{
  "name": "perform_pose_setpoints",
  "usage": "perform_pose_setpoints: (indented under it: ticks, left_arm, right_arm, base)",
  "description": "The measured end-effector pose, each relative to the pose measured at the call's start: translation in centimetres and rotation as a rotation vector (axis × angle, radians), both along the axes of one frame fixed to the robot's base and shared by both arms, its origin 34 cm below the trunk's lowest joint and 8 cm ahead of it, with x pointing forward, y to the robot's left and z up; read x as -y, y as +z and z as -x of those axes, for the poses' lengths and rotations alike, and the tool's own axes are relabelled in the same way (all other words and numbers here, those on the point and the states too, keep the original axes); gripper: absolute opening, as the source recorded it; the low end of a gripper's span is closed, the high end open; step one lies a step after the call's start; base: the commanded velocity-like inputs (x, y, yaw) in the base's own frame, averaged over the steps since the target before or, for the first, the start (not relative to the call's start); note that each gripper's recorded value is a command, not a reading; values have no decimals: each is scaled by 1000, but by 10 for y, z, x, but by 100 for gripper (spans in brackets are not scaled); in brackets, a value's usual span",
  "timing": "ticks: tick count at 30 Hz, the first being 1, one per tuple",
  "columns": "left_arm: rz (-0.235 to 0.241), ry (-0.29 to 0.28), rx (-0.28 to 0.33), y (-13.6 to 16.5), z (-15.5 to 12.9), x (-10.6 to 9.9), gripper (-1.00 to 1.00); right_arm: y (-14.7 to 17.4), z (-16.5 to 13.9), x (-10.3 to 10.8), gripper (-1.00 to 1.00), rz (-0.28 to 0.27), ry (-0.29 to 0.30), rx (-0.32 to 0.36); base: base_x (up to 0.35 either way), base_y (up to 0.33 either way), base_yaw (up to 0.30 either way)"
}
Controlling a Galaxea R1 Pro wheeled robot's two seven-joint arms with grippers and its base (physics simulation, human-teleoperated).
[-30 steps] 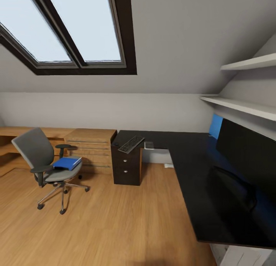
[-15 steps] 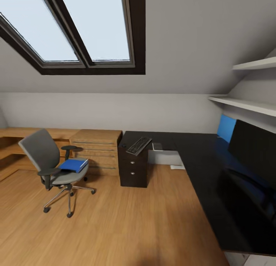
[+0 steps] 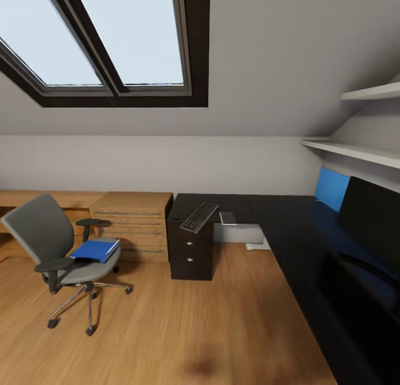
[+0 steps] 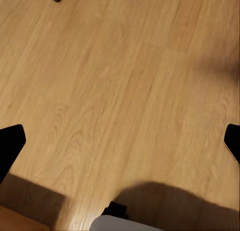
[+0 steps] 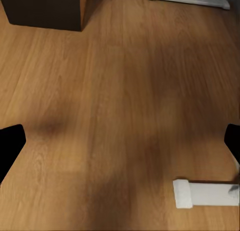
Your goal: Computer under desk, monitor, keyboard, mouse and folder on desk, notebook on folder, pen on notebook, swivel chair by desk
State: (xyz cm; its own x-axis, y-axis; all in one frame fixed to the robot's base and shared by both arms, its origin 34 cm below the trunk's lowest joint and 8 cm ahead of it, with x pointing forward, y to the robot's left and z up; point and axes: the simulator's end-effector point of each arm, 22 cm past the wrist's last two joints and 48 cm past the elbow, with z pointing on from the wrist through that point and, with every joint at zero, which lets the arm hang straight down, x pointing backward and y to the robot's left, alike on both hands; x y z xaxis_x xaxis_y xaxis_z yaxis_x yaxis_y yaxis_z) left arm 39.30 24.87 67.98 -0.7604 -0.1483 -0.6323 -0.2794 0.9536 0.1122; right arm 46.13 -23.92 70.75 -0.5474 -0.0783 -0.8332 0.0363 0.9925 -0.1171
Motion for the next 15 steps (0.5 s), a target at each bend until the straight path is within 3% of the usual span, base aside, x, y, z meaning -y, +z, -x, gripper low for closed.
perform_pose_setpoints:
  ticks: [5,15]
  left_arm:
    - [-1,0,0,0,0,0,100]
    - [-1,0,2,1,-1,0,100]
  right_arm:
    - [0,0,1,100,1,0,0]
    - [1,0,0,100,2,3,3]
  base:
    - [332,2,-2]
    - [329,147,-81]
